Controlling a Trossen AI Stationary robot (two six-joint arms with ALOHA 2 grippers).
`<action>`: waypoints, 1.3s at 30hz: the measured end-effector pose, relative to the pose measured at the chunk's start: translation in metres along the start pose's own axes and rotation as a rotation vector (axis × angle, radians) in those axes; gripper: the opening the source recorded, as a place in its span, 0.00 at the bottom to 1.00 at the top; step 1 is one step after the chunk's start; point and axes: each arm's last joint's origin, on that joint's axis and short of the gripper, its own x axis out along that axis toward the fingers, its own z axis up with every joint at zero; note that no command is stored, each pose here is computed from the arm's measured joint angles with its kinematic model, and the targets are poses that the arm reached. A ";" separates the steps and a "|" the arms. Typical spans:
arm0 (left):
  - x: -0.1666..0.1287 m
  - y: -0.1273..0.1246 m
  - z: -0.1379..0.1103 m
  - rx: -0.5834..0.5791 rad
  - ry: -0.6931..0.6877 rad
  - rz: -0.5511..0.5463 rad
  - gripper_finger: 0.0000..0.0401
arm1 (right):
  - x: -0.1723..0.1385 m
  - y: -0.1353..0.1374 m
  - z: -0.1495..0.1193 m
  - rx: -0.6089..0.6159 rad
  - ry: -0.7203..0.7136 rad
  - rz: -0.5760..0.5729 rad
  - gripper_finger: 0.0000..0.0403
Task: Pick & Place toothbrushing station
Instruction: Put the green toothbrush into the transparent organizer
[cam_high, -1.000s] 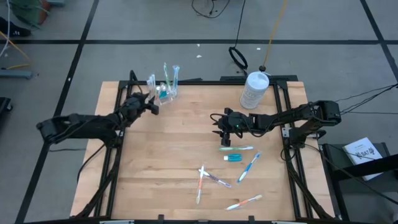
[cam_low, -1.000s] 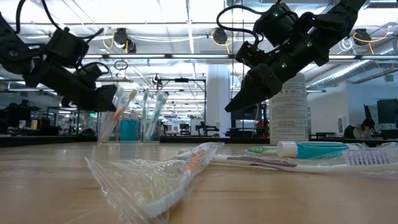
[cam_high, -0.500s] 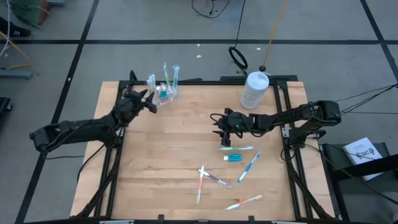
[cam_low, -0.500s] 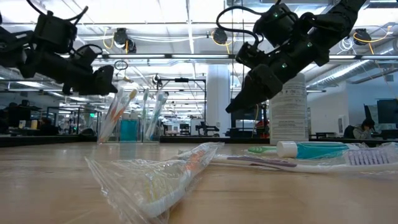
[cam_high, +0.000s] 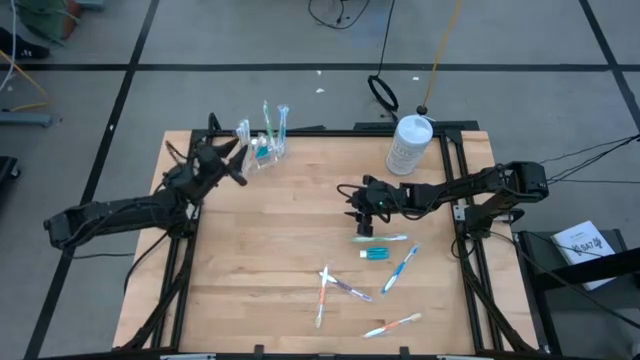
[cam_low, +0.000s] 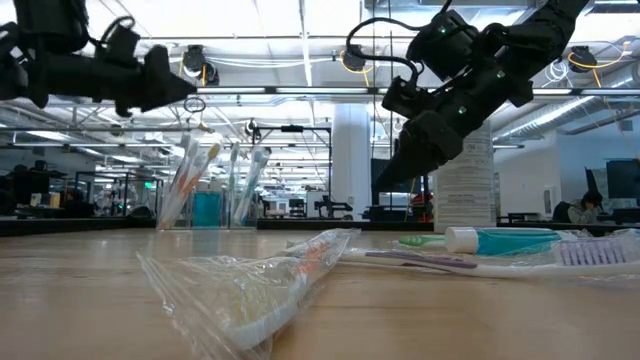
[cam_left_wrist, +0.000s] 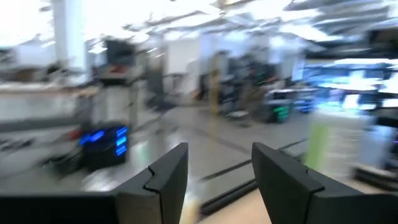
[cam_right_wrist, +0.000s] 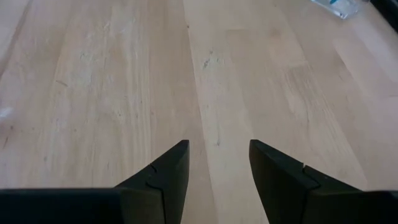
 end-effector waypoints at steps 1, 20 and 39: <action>0.000 -0.002 0.002 0.004 -0.015 -0.036 0.46 | 0.000 0.000 -0.001 -0.001 0.009 0.006 0.40; -0.001 -0.003 0.003 0.070 -0.033 -0.024 0.46 | -0.019 0.027 -0.035 -0.060 0.393 0.221 0.40; -0.001 -0.001 -0.004 0.016 0.043 -0.003 0.46 | -0.089 0.040 -0.041 0.169 0.630 0.182 0.40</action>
